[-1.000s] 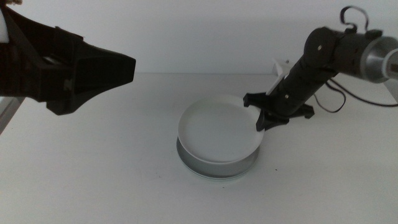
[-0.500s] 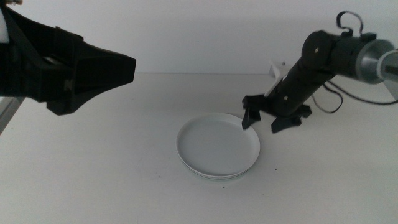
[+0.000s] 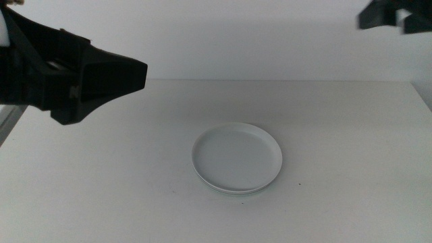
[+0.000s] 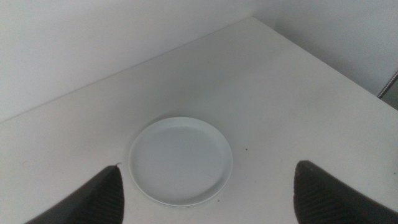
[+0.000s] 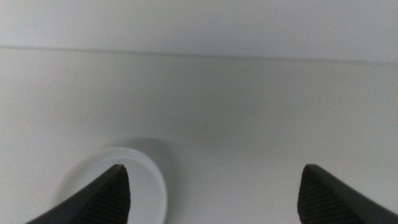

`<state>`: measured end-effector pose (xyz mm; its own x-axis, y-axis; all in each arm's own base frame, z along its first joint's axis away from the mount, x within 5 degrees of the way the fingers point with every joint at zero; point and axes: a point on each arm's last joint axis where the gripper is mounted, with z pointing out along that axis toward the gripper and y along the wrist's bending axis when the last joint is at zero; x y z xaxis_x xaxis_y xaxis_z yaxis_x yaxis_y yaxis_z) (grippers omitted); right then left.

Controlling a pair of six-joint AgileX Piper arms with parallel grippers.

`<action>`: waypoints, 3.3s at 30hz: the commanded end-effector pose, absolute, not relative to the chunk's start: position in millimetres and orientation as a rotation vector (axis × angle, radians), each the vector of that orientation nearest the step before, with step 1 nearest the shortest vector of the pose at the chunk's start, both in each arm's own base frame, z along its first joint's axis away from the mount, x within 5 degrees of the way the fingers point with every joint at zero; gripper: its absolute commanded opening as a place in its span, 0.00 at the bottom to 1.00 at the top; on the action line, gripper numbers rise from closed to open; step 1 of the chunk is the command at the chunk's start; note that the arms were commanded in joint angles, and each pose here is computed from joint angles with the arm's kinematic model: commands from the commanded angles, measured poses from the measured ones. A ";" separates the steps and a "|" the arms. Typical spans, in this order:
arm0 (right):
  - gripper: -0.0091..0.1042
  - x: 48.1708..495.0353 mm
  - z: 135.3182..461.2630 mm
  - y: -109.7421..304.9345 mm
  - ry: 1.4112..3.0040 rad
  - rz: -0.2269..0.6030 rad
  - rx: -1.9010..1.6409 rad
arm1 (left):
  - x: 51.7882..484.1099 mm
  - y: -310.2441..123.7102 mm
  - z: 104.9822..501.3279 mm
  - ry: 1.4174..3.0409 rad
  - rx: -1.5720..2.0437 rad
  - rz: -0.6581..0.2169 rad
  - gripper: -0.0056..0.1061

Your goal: Stack the three bowls on top of each other.

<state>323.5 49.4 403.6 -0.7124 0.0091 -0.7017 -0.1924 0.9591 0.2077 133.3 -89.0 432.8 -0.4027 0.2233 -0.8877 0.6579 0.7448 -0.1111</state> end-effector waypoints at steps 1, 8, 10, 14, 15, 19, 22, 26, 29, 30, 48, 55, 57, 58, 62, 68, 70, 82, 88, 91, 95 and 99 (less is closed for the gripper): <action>0.79 294.8 415.5 38.9 2.303 0.263 -0.121 | 133.3 -88.7 433.1 1.960 0.660 -0.562 0.89; 0.79 213.4 415.6 23.4 2.111 0.192 -0.005 | 133.3 -88.7 433.1 1.960 0.660 -0.562 0.89; 0.79 201.6 406.8 22.2 2.091 0.196 0.007 | 133.3 -88.7 433.1 1.960 0.662 -0.561 0.89; 0.79 193.6 402.0 21.4 2.071 0.197 0.012 | 133.8 -88.6 432.9 1.956 0.659 -0.557 0.89; 0.79 193.7 402.1 21.4 2.071 0.197 0.012 | 135.7 -88.1 433.8 1.938 0.646 -0.544 0.89; 0.79 194.1 402.8 21.4 2.061 0.197 0.012 | 145.2 -78.4 436.8 1.731 0.518 -0.413 0.89; 0.79 194.1 402.7 21.0 2.062 0.189 0.009 | 147.3 -65.6 426.7 1.654 0.423 -0.332 0.89; 0.79 194.1 402.8 21.4 2.062 0.203 0.021 | 135.0 -43.5 407.1 1.684 0.325 -0.247 0.89; 0.79 194.1 402.8 21.4 2.062 0.203 0.021 | 121.0 -29.2 395.7 1.681 0.251 -0.183 0.89; 0.79 194.1 402.8 21.4 2.062 0.203 0.021 | 115.5 -25.6 392.6 1.675 0.230 -0.165 0.89; 0.79 194.1 402.8 21.4 2.062 0.203 0.021 | 69.1 -7.8 332.8 1.659 0.043 -0.115 0.89; 0.79 194.1 402.8 21.4 2.062 0.203 0.021 | 65.2 -4.9 336.4 1.600 0.079 -0.037 0.89; 0.79 194.1 402.8 21.4 2.062 0.203 0.021 | 65.2 -4.3 336.6 1.597 0.092 -0.014 0.89; 0.79 194.1 402.8 21.4 2.062 0.203 0.021 | 65.2 -4.2 336.6 1.597 0.093 -0.011 0.89; 0.79 194.1 402.8 21.4 2.062 0.203 0.021 | 65.2 -4.2 336.6 1.596 0.097 -0.008 0.89; 0.79 194.6 400.7 22.0 2.059 0.214 0.026 | 65.8 -4.2 334.5 1.604 0.097 -0.008 0.89; 0.79 190.9 397.6 21.1 2.002 0.215 0.033 | 65.8 -4.2 334.5 1.604 0.097 -0.008 0.89; 0.79 80.0 258.0 6.3 1.794 0.097 -0.021 | 49.1 -4.8 267.0 1.558 0.058 -0.073 0.89; 0.79 54.8 196.0 3.4 1.739 0.062 -0.045 | 52.9 -4.8 218.5 1.601 0.053 -0.074 0.89; 0.79 54.9 188.9 3.3 1.751 0.059 -0.048 | 56.3 -4.6 202.8 1.598 0.049 -0.071 0.89; 0.79 54.5 186.6 1.9 1.776 0.012 -0.076 | 56.0 -5.1 198.1 1.650 0.041 -0.088 0.89; 0.79 54.7 187.4 1.9 1.766 0.013 -0.076 | 56.1 -5.0 200.1 1.628 0.038 -0.087 0.89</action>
